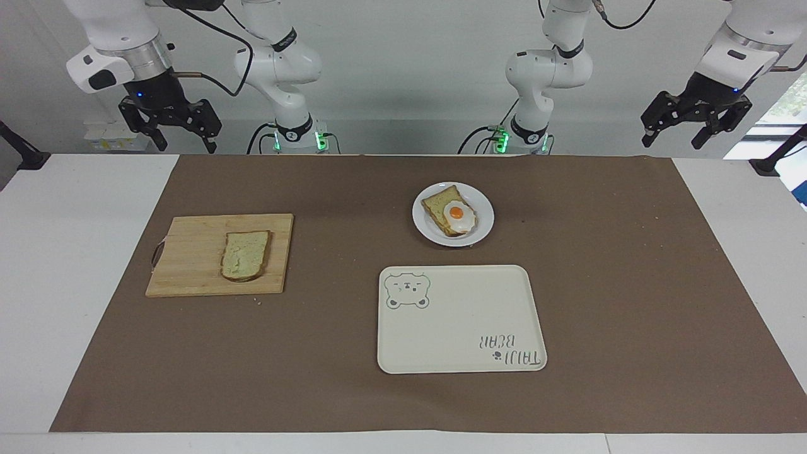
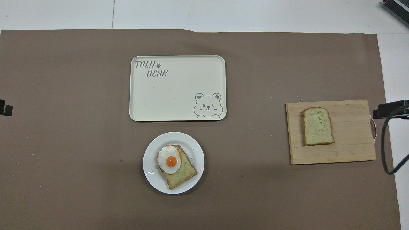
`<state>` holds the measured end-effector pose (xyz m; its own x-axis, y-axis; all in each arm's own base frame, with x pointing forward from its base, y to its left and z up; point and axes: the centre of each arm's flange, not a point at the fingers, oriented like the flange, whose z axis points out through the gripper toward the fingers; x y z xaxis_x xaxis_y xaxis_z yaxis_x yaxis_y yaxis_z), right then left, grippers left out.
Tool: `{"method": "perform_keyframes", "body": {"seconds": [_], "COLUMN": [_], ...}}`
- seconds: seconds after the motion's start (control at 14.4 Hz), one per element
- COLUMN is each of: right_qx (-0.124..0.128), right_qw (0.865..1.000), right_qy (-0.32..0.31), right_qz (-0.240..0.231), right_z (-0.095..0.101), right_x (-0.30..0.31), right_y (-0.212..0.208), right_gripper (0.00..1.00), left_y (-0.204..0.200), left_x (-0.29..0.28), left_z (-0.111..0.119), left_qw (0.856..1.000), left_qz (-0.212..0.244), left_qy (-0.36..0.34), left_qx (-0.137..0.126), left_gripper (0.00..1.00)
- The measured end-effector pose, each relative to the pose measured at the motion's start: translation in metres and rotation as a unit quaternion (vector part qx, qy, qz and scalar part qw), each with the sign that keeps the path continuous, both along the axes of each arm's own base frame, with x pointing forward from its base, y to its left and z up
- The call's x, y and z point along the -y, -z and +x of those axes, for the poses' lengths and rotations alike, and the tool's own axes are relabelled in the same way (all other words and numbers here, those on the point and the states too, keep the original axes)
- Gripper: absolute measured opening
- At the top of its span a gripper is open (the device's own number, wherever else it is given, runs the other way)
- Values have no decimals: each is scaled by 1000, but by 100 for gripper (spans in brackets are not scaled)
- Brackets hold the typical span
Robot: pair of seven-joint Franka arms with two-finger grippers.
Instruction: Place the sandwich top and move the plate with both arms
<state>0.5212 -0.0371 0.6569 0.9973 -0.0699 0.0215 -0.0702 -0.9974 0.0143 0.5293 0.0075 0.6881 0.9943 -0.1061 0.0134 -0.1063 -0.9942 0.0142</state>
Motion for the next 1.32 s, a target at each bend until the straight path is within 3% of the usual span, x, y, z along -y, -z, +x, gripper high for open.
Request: {"method": "perform_keyframes", "body": {"seconds": [1.32], "right_qx": [9], "right_qw": [1000], "right_qy": [0], "right_qz": [-1], "right_z": [2], "right_x": [0], "right_y": [0], "right_gripper": [100], "left_y": [0], "left_x": [0], "left_z": [0], "left_qw": [1000], "left_qz": [0], "left_qy": [0], "left_qx": [0], "left_gripper": [100]}}
